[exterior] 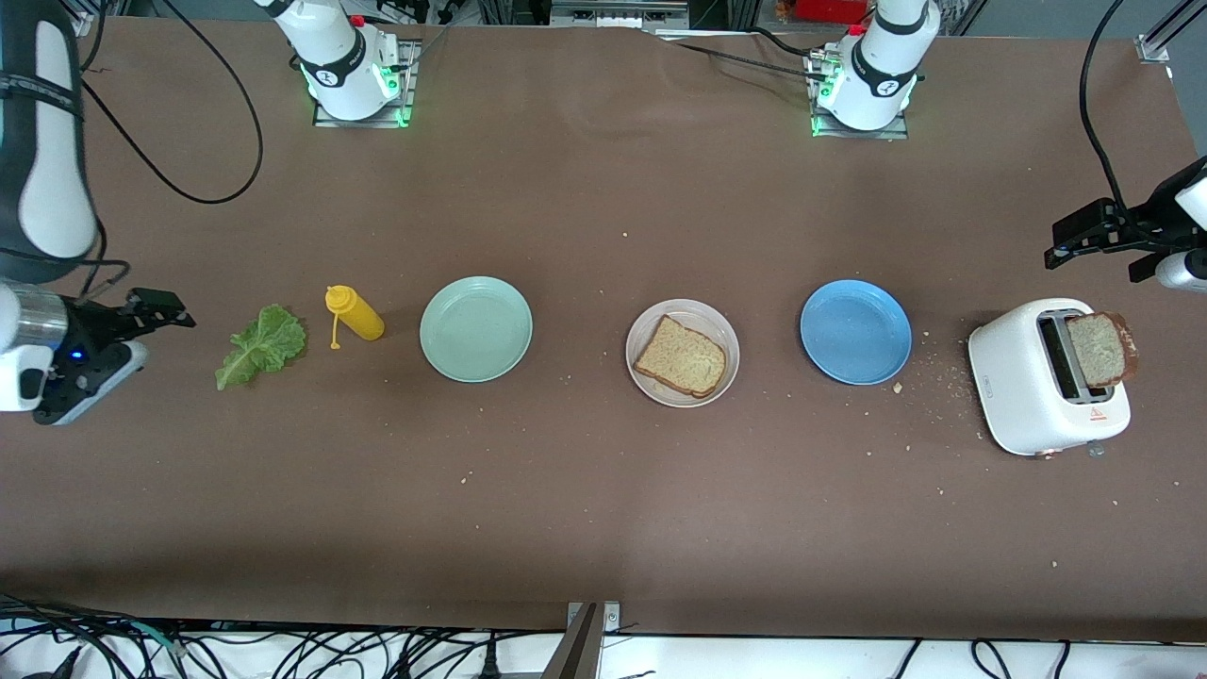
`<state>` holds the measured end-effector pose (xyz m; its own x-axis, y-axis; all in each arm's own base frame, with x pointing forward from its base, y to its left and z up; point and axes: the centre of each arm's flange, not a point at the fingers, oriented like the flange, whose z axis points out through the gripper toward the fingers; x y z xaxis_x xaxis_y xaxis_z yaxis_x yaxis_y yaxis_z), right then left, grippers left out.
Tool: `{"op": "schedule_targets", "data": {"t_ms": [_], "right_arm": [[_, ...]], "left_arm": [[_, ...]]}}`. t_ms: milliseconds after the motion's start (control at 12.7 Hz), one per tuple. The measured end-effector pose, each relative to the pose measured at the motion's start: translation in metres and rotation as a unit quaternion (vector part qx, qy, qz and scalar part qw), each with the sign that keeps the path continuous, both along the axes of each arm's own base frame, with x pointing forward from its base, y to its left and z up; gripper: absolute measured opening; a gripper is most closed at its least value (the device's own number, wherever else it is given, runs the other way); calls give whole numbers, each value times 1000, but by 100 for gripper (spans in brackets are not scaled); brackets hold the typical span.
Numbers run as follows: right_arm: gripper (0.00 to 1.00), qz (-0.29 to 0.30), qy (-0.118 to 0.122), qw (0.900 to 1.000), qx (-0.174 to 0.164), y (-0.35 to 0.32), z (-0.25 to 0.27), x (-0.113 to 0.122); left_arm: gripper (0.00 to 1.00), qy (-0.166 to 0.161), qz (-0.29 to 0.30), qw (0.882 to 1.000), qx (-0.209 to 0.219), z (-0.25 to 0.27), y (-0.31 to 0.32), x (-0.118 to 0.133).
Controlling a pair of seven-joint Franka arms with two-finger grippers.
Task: Make sandwich in beige plate with both arms
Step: 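Lower the right gripper onto the green lettuce leaf and grasp it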
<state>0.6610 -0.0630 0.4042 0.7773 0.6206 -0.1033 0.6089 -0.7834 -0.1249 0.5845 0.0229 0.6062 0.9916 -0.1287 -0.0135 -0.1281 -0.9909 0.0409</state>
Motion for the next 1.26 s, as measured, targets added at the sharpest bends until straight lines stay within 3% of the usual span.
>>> {"op": "schedule_targets", "data": {"t_ms": [237, 553, 711, 948, 1264], "right_arm": [[98, -8, -40, 999, -7, 2, -80, -32], [99, -5, -70, 997, -10, 7, -159, -76], [99, 39, -74, 996, -9, 5, -174, -81], [99, 144, -78, 987, -1, -3, -175, -81], [99, 184, -73, 980, 0, -25, -184, -85]], "left_arm": [[100, 0, 0, 1000, 0, 0, 0, 0], [100, 0, 0, 1000, 0, 0, 0, 0], [100, 0, 0, 1000, 0, 0, 0, 0], [100, 0, 0, 1000, 0, 0, 0, 0], [100, 0, 0, 1000, 0, 0, 0, 0]]}}
